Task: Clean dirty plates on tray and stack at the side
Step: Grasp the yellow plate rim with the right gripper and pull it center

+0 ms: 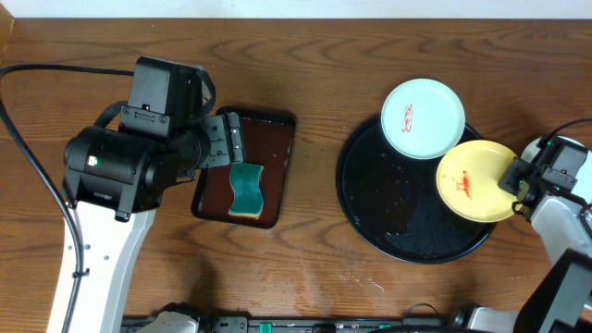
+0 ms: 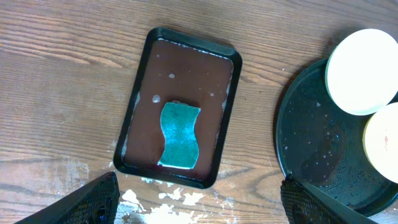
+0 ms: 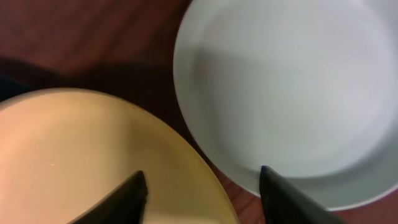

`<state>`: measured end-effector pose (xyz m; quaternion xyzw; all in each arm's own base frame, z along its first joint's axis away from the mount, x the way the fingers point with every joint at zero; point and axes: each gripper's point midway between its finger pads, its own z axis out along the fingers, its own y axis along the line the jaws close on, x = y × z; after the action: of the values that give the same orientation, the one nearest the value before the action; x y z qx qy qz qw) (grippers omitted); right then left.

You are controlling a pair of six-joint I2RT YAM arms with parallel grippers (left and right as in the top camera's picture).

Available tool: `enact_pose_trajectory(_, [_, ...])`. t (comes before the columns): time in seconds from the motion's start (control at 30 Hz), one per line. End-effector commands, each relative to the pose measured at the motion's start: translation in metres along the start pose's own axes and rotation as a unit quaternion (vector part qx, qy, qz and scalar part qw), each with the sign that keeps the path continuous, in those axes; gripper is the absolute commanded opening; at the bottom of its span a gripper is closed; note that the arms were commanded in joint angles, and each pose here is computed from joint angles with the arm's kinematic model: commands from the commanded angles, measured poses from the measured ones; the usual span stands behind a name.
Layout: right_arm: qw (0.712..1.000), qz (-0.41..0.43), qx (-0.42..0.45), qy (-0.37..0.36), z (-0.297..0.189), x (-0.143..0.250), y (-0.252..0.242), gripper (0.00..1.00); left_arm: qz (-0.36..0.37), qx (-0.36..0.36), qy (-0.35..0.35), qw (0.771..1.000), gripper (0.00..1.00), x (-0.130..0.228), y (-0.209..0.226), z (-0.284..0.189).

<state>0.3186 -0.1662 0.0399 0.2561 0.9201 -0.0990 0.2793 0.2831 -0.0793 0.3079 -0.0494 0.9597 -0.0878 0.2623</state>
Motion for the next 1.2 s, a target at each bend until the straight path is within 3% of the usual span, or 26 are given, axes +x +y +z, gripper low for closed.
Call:
enact_pose_trajectory(0.0, [1.0, -0.007, 0.013, 0.013, 0.002, 0.006, -0.006, 0.22, 0.005, 0.0, -0.001, 1.0, 0.84, -0.001, 0.0, -0.001])
enact_pose_trajectory(0.07, [1.0, -0.006, 0.014, 0.018, 0.0, 0.009, -0.007, 0.01, 0.005, 0.0, -0.001, 1.0, 0.84, -0.001, 0.0, -0.001])
enact_pose_trajectory(0.1, [1.0, -0.005, 0.012, 0.018, -0.002, 0.008, -0.006, 0.01, 0.005, 0.0, -0.001, 1.0, 0.84, -0.001, 0.0, -0.001])
enact_pose_trajectory(0.37, [0.999, 0.013, -0.034, 0.001, -0.051, 0.003, 0.005, 0.01, 0.005, 0.0, -0.001, 1.0, 0.84, -0.001, 0.0, -0.001])
enact_pose_trajectory(0.6, [0.983, 0.009, -0.18, 0.022, -0.097, 0.02, 0.058, 0.01, 0.005, 0.0, -0.001, 1.0, 0.84, -0.001, 0.0, -0.001])
enact_pose_trajectory(0.83, [0.969, -0.045, -0.2, 0.137, -0.089, 0.089, 0.088, 0.01, 0.005, 0.0, -0.001, 1.0, 0.84, -0.001, 0.0, -0.001])
enact_pose_trajectory(1.1, [0.956, -0.137, -0.231, 0.117, -0.054, 0.104, 0.121, 0.01, 0.004, 0.0, -0.001, 1.0, 0.84, -0.001, 0.0, -0.001])
enact_pose_trajectory(1.17, [0.956, -0.141, -0.235, 0.107, -0.052, 0.1, 0.126, 0.17, 0.005, 0.0, -0.001, 1.0, 0.84, -0.001, 0.0, -0.001])
